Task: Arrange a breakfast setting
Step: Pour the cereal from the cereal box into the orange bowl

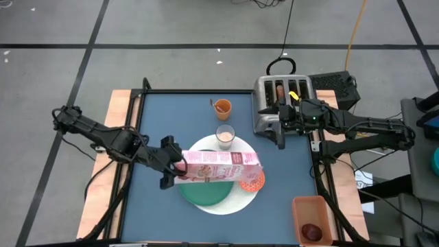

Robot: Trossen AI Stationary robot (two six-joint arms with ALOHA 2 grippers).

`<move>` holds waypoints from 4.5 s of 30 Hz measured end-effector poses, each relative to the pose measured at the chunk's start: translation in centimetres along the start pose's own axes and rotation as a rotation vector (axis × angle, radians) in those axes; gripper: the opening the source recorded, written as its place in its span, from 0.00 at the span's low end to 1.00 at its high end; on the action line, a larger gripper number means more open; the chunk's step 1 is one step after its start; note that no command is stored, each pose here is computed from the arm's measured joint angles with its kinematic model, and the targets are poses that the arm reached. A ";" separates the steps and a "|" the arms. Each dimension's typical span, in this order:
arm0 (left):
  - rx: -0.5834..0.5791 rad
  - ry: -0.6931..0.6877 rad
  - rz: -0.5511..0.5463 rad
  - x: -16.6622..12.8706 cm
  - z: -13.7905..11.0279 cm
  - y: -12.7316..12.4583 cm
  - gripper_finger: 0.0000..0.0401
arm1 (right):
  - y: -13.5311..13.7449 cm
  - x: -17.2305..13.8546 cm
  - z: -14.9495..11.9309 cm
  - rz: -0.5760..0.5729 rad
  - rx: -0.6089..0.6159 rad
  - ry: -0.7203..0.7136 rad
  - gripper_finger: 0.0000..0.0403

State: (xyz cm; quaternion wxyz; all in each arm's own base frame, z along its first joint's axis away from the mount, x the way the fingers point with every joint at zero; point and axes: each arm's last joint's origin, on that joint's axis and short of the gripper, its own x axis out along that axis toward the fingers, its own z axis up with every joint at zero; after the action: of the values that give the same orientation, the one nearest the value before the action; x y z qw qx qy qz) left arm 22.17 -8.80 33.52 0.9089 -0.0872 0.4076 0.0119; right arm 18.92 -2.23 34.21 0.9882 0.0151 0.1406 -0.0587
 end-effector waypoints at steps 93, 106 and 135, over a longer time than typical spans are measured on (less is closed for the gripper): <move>0.071 0.027 0.031 -0.3 1.4 -0.2 0.57 | 0.0 0.0 -0.1 0.000 -0.006 0.006 0.97; 0.101 0.014 0.018 -1.7 2.2 -0.5 0.57 | 0.0 0.0 -0.1 0.000 -0.001 0.006 0.97; 0.107 0.009 0.057 -0.8 2.4 -0.8 0.57 | 0.0 0.0 -0.1 0.000 -0.003 0.007 0.97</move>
State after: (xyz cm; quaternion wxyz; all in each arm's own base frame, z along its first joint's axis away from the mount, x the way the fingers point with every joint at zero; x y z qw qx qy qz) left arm 23.50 -9.10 35.78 0.9097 -0.0270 0.4140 0.0157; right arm 18.91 -2.23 34.15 0.9877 0.0139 0.1440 -0.0585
